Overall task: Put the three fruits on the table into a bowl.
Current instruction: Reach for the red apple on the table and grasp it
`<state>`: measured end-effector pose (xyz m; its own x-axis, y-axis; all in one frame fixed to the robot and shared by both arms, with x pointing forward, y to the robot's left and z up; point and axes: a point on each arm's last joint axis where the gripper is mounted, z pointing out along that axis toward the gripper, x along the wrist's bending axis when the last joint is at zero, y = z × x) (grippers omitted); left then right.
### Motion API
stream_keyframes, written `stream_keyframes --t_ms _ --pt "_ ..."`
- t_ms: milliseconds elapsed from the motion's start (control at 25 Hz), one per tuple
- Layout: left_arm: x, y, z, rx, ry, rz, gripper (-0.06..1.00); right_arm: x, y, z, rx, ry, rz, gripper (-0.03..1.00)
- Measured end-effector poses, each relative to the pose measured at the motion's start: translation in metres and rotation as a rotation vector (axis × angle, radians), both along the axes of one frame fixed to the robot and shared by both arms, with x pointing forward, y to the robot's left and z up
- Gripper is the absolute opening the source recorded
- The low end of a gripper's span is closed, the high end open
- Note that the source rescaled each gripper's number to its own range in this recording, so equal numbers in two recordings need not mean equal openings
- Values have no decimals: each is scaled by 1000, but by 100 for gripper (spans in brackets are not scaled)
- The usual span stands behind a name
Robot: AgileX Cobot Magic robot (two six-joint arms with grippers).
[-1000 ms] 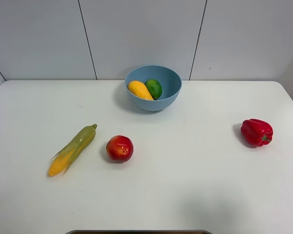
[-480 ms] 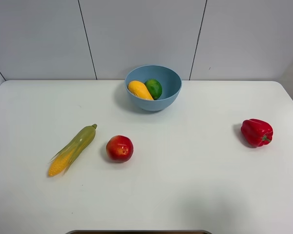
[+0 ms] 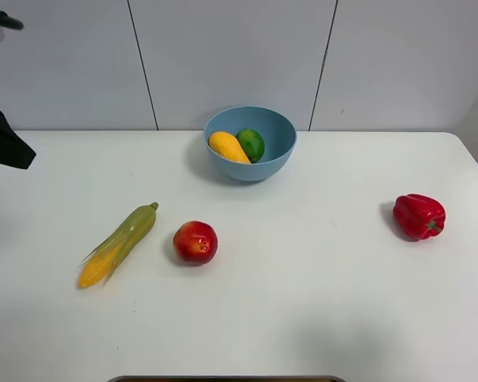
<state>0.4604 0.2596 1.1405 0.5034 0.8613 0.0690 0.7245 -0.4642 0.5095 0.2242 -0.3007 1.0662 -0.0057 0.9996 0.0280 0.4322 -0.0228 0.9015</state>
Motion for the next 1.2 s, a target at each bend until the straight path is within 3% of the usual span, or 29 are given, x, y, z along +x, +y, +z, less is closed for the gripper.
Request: stream_keyframes --t_ms 320,520,640,800,1040,1200 --pt "-2 -70 -16 78 33 -159 91 0 0 0 0 0 0 100" --pt "5 -108 -46 207 90 -271 90 0 0 0 0 0 0 100" --pt "13 -125 -66 245 126 -316 90 0 0 0 0 0 0 100" --pt "28 -139 -87 244 122 -336 90 0 0 0 0 0 0 100" --pt "45 -161 -85 140 94 -344 90 0 0 0 0 0 0 100" --pt "54 -168 -91 151 109 -348 90 0 0 0 0 0 0 100"
